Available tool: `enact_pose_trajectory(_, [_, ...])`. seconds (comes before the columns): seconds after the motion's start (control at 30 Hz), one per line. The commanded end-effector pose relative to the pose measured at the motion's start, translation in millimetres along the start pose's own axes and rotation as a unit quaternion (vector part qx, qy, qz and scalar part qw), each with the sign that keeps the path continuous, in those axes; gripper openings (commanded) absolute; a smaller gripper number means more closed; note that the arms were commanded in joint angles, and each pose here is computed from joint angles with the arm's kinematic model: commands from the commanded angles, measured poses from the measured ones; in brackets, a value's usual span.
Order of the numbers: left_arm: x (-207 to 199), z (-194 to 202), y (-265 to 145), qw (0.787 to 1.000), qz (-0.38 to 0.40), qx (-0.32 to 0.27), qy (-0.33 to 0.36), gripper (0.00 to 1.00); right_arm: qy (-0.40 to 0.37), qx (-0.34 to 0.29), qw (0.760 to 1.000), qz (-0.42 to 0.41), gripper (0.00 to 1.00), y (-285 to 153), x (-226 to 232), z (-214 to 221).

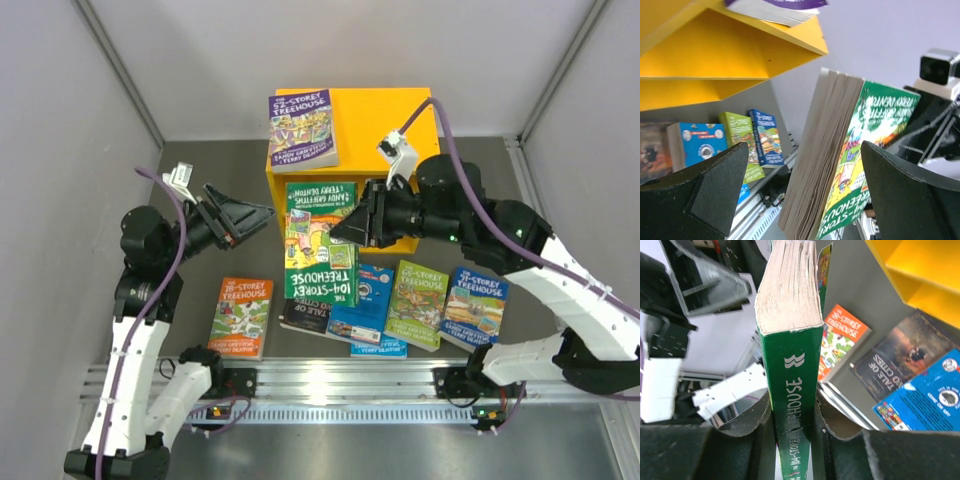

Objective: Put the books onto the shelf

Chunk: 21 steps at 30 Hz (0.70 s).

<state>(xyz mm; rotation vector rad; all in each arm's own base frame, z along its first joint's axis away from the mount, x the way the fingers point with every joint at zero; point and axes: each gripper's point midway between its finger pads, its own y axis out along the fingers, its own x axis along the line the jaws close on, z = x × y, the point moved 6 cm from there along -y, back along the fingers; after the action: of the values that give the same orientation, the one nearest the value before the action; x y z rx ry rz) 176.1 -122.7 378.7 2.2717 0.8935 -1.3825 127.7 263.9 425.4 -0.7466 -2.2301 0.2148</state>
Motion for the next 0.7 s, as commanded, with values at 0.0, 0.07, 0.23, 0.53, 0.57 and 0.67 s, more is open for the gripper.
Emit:
enact_pose_trajectory(0.0, [-21, 1, -3, 0.997, 0.074, 0.018, 0.024, 0.99, 0.005, -0.036, 0.997, -0.063, 0.0, -15, 27, -28])
enact_pose_trajectory(0.07, [-19, 5, -3, 0.996, 0.077, 0.025, 0.026, 0.99, 0.004, -0.034, 0.996, -0.084, 0.0, -15, 35, -33])
enact_pose_trajectory(0.23, [-18, 13, -3, 0.995, 0.092, 0.035, 0.023, 0.99, 0.001, -0.022, 0.993, -0.118, 0.0, -4, 48, -38])
enact_pose_trajectory(0.53, [-24, 14, 6, 0.992, 0.122, 0.039, 0.021, 0.98, 0.012, -0.018, 0.984, -0.178, 0.0, 11, 66, -47])
enact_pose_trajectory(0.57, [-23, 15, 7, 0.991, 0.123, 0.043, 0.02, 0.96, 0.014, -0.016, 0.982, -0.187, 0.0, 11, 68, -48])
enact_pose_trajectory(0.67, [-24, 16, 7, 0.99, 0.131, 0.043, 0.018, 0.87, 0.025, -0.021, 0.974, -0.223, 0.0, 9, 70, -51])
